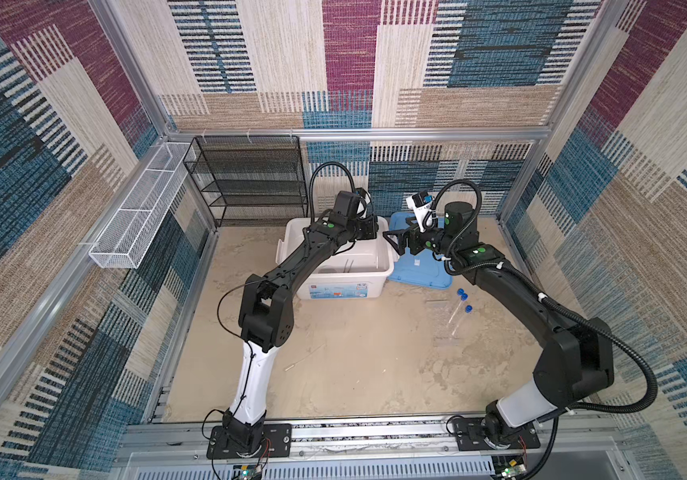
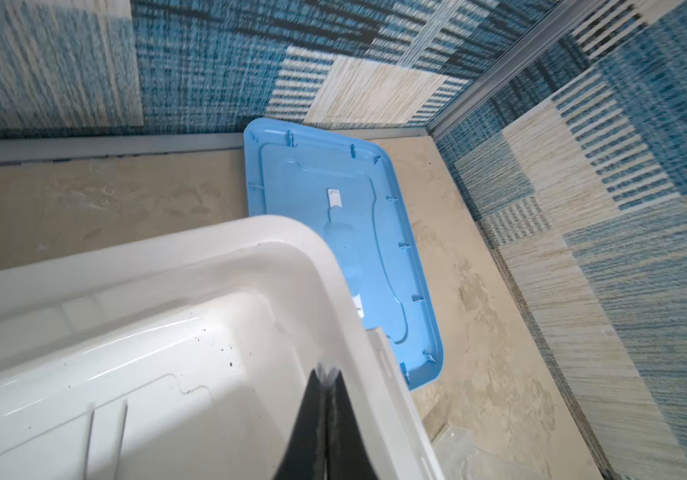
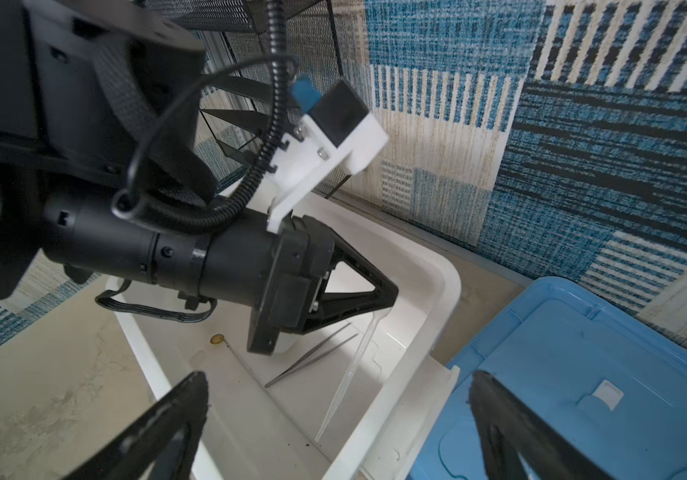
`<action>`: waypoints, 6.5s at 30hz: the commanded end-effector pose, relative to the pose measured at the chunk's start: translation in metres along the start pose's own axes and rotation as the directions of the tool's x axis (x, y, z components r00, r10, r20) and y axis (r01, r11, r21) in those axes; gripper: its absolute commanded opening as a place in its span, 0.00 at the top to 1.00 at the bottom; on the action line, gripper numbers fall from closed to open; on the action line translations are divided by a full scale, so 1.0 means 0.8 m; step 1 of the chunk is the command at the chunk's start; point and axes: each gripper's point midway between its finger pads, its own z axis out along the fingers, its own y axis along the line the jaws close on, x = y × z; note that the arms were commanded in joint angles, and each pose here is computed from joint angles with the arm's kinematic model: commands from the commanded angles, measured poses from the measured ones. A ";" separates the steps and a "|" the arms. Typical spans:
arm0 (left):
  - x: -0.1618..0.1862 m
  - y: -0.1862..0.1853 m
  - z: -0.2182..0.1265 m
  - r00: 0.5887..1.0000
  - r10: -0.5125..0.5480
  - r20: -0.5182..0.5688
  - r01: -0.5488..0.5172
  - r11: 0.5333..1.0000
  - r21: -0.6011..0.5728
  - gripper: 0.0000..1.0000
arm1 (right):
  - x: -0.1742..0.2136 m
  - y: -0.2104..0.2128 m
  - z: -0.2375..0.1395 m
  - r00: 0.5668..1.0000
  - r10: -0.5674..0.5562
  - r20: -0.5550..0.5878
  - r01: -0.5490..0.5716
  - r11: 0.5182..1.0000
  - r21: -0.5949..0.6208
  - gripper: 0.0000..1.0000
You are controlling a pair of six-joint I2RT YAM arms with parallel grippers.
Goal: Organize the chemistry lab equipment
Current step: 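Lower the pipette into the white bin and open the left gripper, then withdraw the left gripper from the bin toward the robot while the right gripper draws back, then lower the left gripper onto another thin clear pipette and close on it, then lift the pipette with the left gripper and carry it toward the white bin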
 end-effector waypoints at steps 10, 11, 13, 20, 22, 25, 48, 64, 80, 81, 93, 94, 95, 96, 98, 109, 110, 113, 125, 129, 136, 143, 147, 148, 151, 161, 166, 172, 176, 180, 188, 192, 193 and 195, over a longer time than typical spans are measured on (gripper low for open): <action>0.040 0.036 0.044 0.994 -0.100 -0.053 0.100 0.995 -0.015 1.00 | 0.024 -0.041 0.035 0.989 -0.047 -0.142 0.061 0.993 0.101 0.03; 0.045 0.038 0.047 0.993 -0.103 -0.057 0.102 0.995 -0.016 1.00 | 0.025 -0.042 0.036 0.987 -0.054 -0.151 0.070 0.992 0.105 0.03; 0.048 0.041 0.052 0.993 -0.104 -0.055 0.104 0.994 -0.016 1.00 | 0.027 -0.043 0.039 0.985 -0.061 -0.161 0.078 0.992 0.102 0.03; 0.073 0.054 0.073 0.987 -0.121 -0.101 0.120 0.993 -0.020 1.00 | 0.032 -0.041 0.045 0.986 -0.061 -0.158 0.074 0.994 0.078 0.04; 0.079 0.058 0.075 0.987 -0.119 -0.111 0.116 0.993 -0.031 1.00 | 0.034 -0.042 0.046 0.984 -0.070 -0.164 0.083 0.994 0.075 0.04; 0.087 0.064 0.077 0.986 -0.115 -0.119 0.111 0.993 -0.044 0.99 | 0.030 -0.043 0.048 0.983 -0.080 -0.165 0.094 0.993 0.074 0.03; 0.130 0.067 0.100 0.976 -0.176 -0.132 0.166 0.983 -0.084 0.88 | 0.029 -0.037 0.045 0.985 -0.081 -0.153 0.090 0.994 0.056 0.04; 0.071 0.050 0.033 0.997 -0.061 -0.052 0.052 0.986 -0.161 0.26 | 0.011 -0.031 0.032 0.989 -0.080 -0.127 0.088 0.994 0.061 0.03; 0.017 -0.027 -0.199 0.954 0.284 0.094 -0.267 0.951 -0.156 0.17 | -0.038 0.024 -0.057 0.991 -0.119 0.053 0.118 0.993 0.023 0.01; 0.023 -0.029 -0.215 0.948 0.306 0.084 -0.291 0.944 -0.158 0.17 | -0.037 0.027 -0.063 0.991 -0.117 0.059 0.116 0.993 0.020 0.01; 0.165 0.017 -0.339 0.940 0.282 -0.192 -0.322 0.918 -0.231 0.24 | -0.003 0.134 -0.108 0.984 -0.119 0.133 0.147 0.962 -0.228 0.04; 0.176 0.021 -0.342 0.946 0.253 -0.203 -0.299 0.924 -0.238 0.25 | 0.007 0.152 -0.101 0.984 -0.141 0.112 0.166 0.951 -0.261 0.04; 0.187 0.027 -0.345 0.954 0.215 -0.210 -0.265 0.931 -0.252 0.26 | 0.018 0.170 -0.093 0.984 -0.156 0.088 0.176 0.939 -0.296 0.04; 0.198 0.034 -0.348 0.961 0.176 -0.213 -0.232 0.934 -0.272 0.29 | 0.030 0.183 -0.086 0.985 -0.160 0.065 0.172 0.929 -0.328 0.04; 0.220 0.048 -0.349 0.972 0.089 -0.217 -0.155 0.938 -0.310 0.29 | 0.051 0.202 -0.077 0.987 -0.159 0.032 0.159 0.914 -0.374 0.04; 0.333 0.129 -0.313 0.961 -0.235 -0.145 0.145 0.876 -0.461 0.29 | 0.119 0.230 -0.058 0.987 -0.148 -0.060 0.107 0.891 -0.441 0.03; 0.341 0.136 -0.310 0.957 -0.255 -0.140 0.161 0.865 -0.476 0.29 | 0.122 0.230 -0.058 0.988 -0.143 -0.064 0.100 0.891 -0.443 0.04; 0.355 0.148 -0.305 0.952 -0.287 -0.104 0.202 0.848 -0.491 0.28 | 0.128 0.231 -0.060 0.988 -0.138 -0.066 0.093 0.888 -0.450 0.04; 0.417 0.176 -0.312 0.909 -0.375 -0.183 0.212 0.791 -0.574 0.28 | 0.135 0.231 -0.058 0.988 -0.131 -0.079 0.082 0.889 -0.451 0.04; 0.436 0.176 -0.313 0.890 -0.405 -0.208 0.224 0.787 -0.575 0.29 | 0.134 0.231 -0.056 0.988 -0.135 -0.080 0.085 0.888 -0.451 0.04; 0.461 0.170 -0.314 0.871 -0.419 -0.254 0.211 0.788 -0.578 0.34 | 0.132 0.229 -0.055 0.986 -0.148 -0.079 0.098 0.890 -0.445 0.04; 0.472 0.158 -0.316 0.878 -0.329 -0.348 0.054 0.790 -0.611 0.48 | 0.137 0.227 -0.053 0.985 -0.144 -0.094 0.089 0.896 -0.436 0.04; 0.479 0.163 -0.315 0.869 -0.324 -0.375 0.016 0.775 -0.632 0.58 | 0.138 0.225 -0.051 0.985 -0.144 -0.098 0.089 0.899 -0.429 0.04; 0.479 0.163 -0.314 0.869 -0.319 -0.378 0.009 0.774 -0.633 0.61 | 0.137 0.224 -0.051 0.985 -0.143 -0.099 0.088 0.900 -0.427 0.04; 0.481 0.161 -0.313 0.869 -0.310 -0.387 -0.005 0.774 -0.633 0.76 | 0.138 0.224 -0.052 0.985 -0.142 -0.102 0.086 0.902 -0.423 0.04; 0.480 0.158 -0.311 0.872 -0.303 -0.384 -0.010 0.773 -0.634 0.92 | 0.138 0.224 -0.050 0.985 -0.137 -0.104 0.080 0.903 -0.422 0.04; 0.472 0.151 -0.310 0.885 -0.305 -0.351 0.026 0.786 -0.617 0.93 | 0.139 0.236 -0.055 0.987 -0.125 -0.100 0.062 0.875 -0.480 0.03; 0.466 0.144 -0.308 0.891 -0.311 -0.331 0.057 0.799 -0.598 0.95 | 0.150 0.248 -0.056 0.985 -0.112 -0.128 0.026 0.842 -0.538 0.02; 0.459 0.139 -0.308 0.898 -0.308 -0.313 0.074 0.808 -0.585 0.95 | 0.155 0.255 -0.055 0.983 -0.113 -0.144 0.015 0.832 -0.555 0.01; 0.447 0.134 -0.311 0.909 -0.301 -0.288 0.084 0.811 -0.579 0.96 | 0.158 0.257 -0.052 0.982 -0.118 -0.148 0.016 0.832 -0.555 0.01; 0.429 0.124 -0.318 0.921 -0.290 -0.258 0.102 0.822 -0.561 0.96 | 0.160 0.266 -0.046 0.978 -0.143 -0.153 0.031 0.822 -0.569 0.01; 0.407 0.113 -0.328 0.934 -0.274 -0.230 0.109 0.831 -0.545 0.97 | 0.154 0.271 -0.045 0.979 -0.148 -0.141 0.041 0.817 -0.575 0.01; 0.400 0.110 -0.331 0.939 -0.266 -0.219 0.110 0.834 -0.541 0.97 | 0.151 0.271 -0.045 0.980 -0.147 -0.133 0.045 0.817 -0.576 0.01; 0.385 0.104 -0.338 0.950 -0.247 -0.193 0.110 0.839 -0.532 0.97 | 0.142 0.273 -0.047 0.984 -0.146 -0.106 0.059 0.815 -0.577 0.01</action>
